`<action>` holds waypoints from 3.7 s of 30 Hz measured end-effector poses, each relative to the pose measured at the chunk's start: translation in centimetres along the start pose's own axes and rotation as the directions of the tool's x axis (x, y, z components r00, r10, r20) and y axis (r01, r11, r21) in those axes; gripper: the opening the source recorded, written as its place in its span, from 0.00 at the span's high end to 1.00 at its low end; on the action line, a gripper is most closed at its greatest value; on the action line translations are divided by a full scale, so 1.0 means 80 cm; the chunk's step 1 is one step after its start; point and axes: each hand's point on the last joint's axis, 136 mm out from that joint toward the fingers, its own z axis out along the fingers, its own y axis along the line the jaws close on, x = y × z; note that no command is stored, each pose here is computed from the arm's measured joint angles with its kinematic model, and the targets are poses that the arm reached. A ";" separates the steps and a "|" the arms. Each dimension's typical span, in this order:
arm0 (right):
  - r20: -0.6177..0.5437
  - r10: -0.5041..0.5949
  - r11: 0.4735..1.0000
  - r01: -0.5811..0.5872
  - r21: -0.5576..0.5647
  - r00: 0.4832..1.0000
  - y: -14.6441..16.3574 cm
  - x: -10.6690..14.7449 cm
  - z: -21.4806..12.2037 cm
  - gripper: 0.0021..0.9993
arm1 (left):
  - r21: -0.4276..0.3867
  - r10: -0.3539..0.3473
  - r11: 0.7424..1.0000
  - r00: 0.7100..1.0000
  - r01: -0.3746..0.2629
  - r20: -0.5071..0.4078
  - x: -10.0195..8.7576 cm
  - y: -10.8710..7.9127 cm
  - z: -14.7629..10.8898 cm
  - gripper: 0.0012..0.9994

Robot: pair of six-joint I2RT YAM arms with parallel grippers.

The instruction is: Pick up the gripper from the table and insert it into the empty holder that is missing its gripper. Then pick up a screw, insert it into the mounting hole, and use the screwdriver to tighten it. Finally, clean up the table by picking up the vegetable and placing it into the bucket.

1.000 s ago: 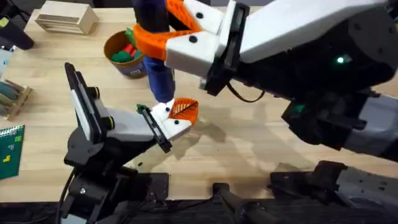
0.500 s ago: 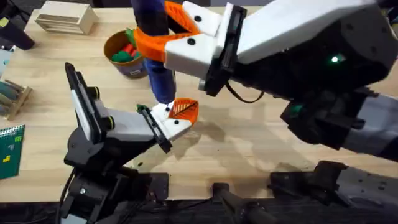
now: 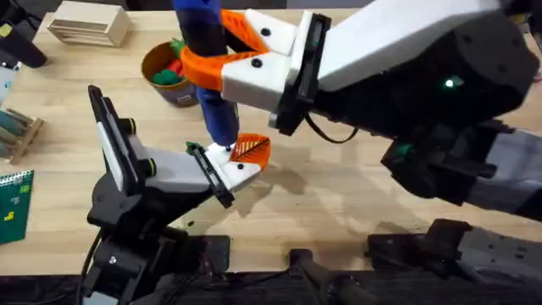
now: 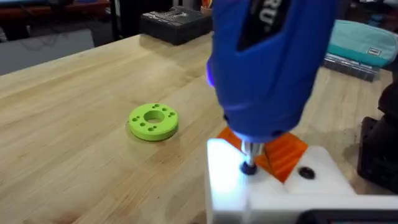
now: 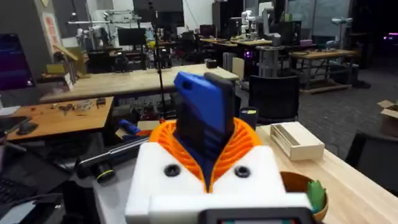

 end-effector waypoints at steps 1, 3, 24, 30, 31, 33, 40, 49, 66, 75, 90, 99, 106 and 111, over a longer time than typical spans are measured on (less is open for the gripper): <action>-0.005 0.002 1.000 -0.002 0.001 1.000 0.000 0.002 0.000 0.97 | 0.000 0.000 1.000 1.000 0.000 0.000 0.000 0.000 0.000 0.99; -0.013 0.006 1.000 -0.006 0.004 1.000 -0.001 0.004 0.000 0.97 | 0.000 -0.001 1.000 1.000 0.001 0.000 0.000 0.000 0.000 0.99; 0.187 -0.077 0.997 0.081 -0.016 0.979 0.010 -0.057 -0.005 0.97 | 0.001 -0.004 1.000 1.000 0.004 0.000 0.000 0.000 0.000 0.99; 0.109 -0.046 0.999 0.047 -0.011 0.993 0.005 -0.035 -0.001 0.97 | 0.001 -0.004 1.000 1.000 0.004 0.000 0.000 0.000 0.000 0.99; 0.100 -0.042 0.999 0.044 -0.010 0.994 0.004 -0.031 -0.001 0.97 | 0.001 -0.004 1.000 1.000 0.004 0.000 0.000 0.000 0.000 0.99; 0.093 -0.043 0.999 0.044 -0.003 0.995 0.000 -0.030 -0.001 0.97 | 0.001 -0.004 1.000 1.000 0.004 0.000 0.000 0.000 0.000 0.99; 0.049 -0.051 0.998 0.050 0.028 0.997 -0.014 -0.017 -0.004 0.97 | 0.001 -0.004 1.000 1.000 0.004 0.000 0.000 0.000 0.000 0.99; -0.467 -0.168 0.919 0.309 0.244 0.868 -0.133 0.112 -0.065 0.97 | 0.000 -0.003 1.000 1.000 0.003 0.003 -0.001 0.000 0.000 0.99; -0.986 -0.151 0.681 0.731 -0.050 0.073 -0.278 0.206 -0.301 0.97 | 0.000 -0.003 1.000 1.000 0.003 0.003 -0.001 0.000 0.000 0.99; -0.971 -0.090 0.822 0.534 -0.198 -0.221 -0.273 0.292 -0.393 0.97 | 0.000 -0.004 1.000 1.000 0.004 0.003 -0.001 0.000 0.000 0.99; -0.978 -0.024 0.821 0.554 -0.137 -0.207 -0.260 0.300 -0.356 0.02 | 0.000 -0.003 1.000 1.000 0.003 0.003 -0.001 0.000 0.000 0.99; -0.988 0.154 0.832 0.535 0.147 0.032 -0.222 0.264 -0.293 0.01 | -0.001 0.003 1.000 1.000 -0.003 0.003 -0.001 0.000 0.000 0.48; -0.910 0.225 0.719 0.572 0.396 0.348 -0.233 0.160 -0.245 0.01 | -0.002 0.000 1.000 1.000 0.000 0.003 -0.001 0.000 0.000 0.01; -0.840 0.263 0.668 0.538 0.514 0.475 -0.227 0.124 -0.242 0.01 | -0.040 0.005 0.999 1.000 -0.005 0.013 -0.004 0.008 0.000 0.01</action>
